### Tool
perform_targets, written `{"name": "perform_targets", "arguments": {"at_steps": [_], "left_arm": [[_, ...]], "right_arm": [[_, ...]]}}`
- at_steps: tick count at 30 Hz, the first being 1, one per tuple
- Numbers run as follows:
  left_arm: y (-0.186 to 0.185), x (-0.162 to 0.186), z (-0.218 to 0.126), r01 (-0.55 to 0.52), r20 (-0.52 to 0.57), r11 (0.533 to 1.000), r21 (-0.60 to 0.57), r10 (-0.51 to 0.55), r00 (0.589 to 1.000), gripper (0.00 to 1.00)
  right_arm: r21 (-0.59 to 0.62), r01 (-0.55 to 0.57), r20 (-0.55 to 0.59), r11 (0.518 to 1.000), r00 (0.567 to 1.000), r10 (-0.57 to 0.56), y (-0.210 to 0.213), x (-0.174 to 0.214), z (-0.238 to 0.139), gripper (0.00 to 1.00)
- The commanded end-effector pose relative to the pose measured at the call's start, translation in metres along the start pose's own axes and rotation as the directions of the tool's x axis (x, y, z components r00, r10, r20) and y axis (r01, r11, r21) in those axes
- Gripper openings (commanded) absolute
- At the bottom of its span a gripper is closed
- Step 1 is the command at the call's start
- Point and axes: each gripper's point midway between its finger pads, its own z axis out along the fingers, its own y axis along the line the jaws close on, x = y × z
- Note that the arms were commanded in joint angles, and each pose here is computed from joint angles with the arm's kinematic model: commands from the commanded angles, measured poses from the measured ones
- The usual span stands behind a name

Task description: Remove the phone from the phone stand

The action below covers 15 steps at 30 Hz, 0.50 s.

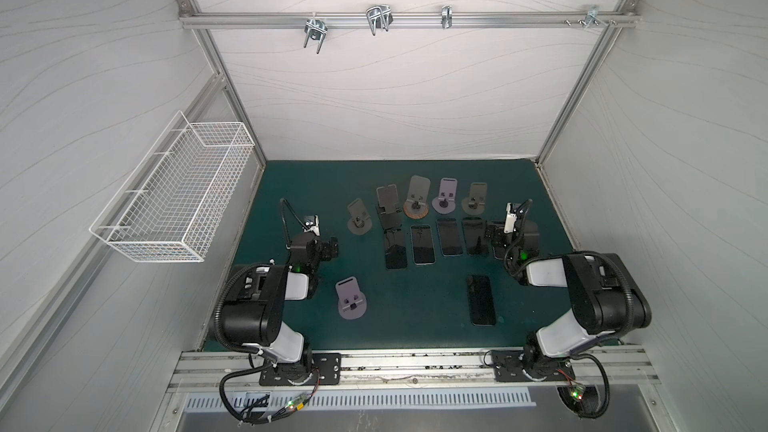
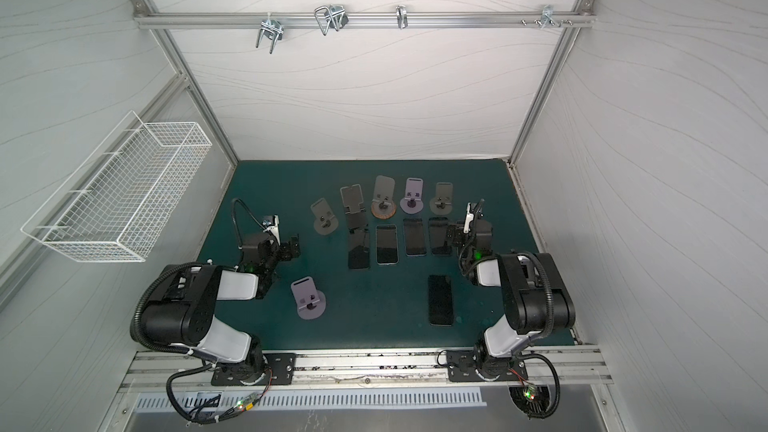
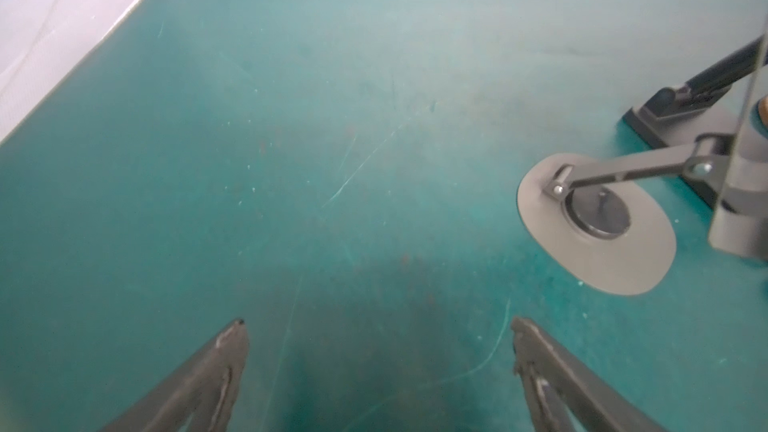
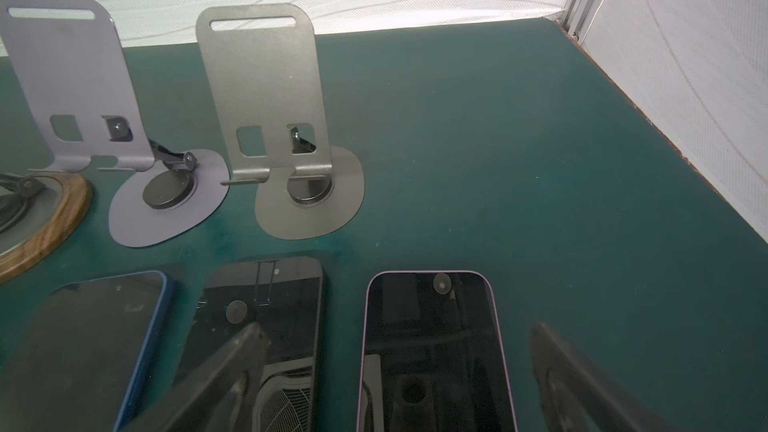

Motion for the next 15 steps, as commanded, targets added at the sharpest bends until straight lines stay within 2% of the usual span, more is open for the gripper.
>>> {"name": "perform_targets", "arguments": {"at_steps": [1, 15], "left_arm": [[0.0055, -0.044, 0.0027, 0.028, 0.136, 0.998, -0.047, -0.021, 0.991, 1.0], [0.0052, -0.0455, 0.0054, 0.021, 0.139, 0.998, -0.067, -0.011, 0.99, 1.0]], "right_arm": [[0.007, 0.021, 0.011, 1.0, 1.0, -0.021, -0.0002, -0.005, -0.0002, 0.99], [0.008, 0.021, 0.011, 1.0, 1.0, -0.021, -0.0003, -0.005, -0.0002, 0.99]]}}
